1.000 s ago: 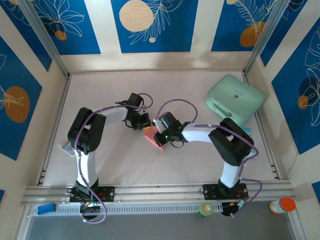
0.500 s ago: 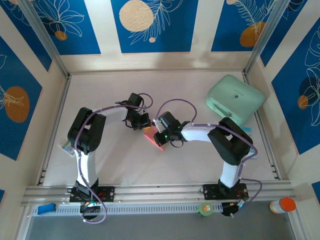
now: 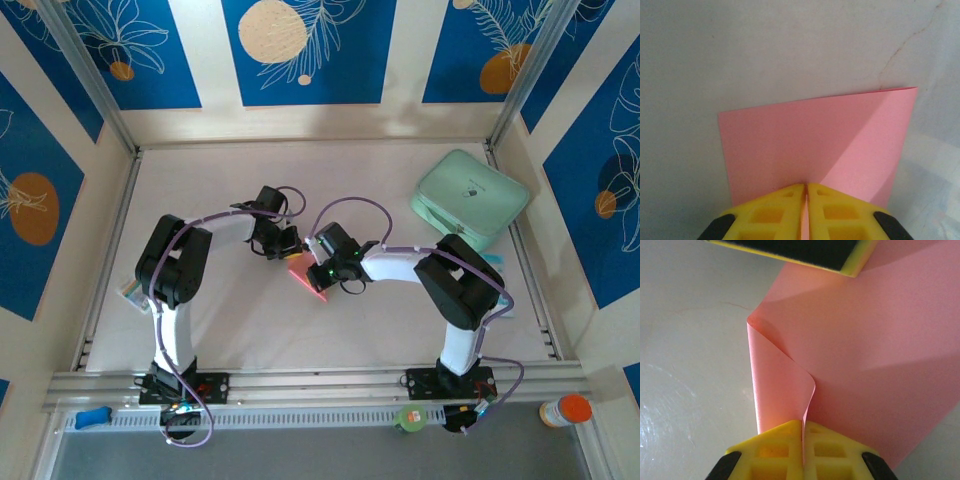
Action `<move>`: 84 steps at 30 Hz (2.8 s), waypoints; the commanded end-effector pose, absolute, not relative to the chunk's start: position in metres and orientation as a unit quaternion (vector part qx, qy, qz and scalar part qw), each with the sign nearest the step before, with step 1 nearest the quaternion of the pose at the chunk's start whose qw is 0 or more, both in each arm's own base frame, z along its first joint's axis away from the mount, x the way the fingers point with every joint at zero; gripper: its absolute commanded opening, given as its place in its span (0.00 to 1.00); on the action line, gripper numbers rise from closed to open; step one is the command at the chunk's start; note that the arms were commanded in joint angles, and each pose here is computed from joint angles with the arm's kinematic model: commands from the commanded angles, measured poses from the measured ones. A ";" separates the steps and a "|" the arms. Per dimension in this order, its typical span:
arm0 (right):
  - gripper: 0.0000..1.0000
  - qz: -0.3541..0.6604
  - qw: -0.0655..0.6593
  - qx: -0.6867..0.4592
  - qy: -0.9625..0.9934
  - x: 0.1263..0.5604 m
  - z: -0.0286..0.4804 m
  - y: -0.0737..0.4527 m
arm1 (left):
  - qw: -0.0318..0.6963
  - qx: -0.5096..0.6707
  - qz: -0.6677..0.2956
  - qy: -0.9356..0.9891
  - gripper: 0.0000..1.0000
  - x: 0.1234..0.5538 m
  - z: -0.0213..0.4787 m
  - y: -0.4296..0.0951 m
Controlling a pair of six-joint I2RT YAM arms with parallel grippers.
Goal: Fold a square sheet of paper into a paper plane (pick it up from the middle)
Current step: Third fold the triangle at the center of the table.
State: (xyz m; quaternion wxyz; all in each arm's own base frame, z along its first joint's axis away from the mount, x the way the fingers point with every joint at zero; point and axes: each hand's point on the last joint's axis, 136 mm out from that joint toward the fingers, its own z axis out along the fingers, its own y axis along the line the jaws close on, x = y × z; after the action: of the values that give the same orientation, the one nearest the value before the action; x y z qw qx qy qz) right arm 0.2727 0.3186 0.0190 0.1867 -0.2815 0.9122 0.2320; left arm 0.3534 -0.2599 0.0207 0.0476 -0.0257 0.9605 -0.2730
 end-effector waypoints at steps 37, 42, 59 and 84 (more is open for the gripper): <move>0.00 0.203 0.157 -0.277 0.926 0.269 -0.003 0.309 | 0.072 -0.193 -0.384 0.900 0.15 0.292 0.037 -0.265; 0.00 0.203 0.154 -0.276 0.927 0.268 -0.005 0.309 | 0.070 -0.191 -0.370 0.907 0.15 0.291 0.030 -0.262; 0.00 0.202 0.152 -0.276 0.927 0.266 -0.006 0.308 | 0.056 -0.185 -0.350 0.917 0.15 0.287 0.010 -0.259; 0.40 0.322 0.130 -0.171 0.922 0.262 0.086 0.301 | 0.028 -0.208 -0.306 0.929 0.14 0.273 -0.012 -0.246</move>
State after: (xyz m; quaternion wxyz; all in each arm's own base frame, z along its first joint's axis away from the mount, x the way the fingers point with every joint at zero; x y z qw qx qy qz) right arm 0.2858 0.2976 0.0814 0.1882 -0.1825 0.9202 0.2905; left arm 0.2906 -0.2616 0.0181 0.0593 -0.1885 0.9106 -0.3631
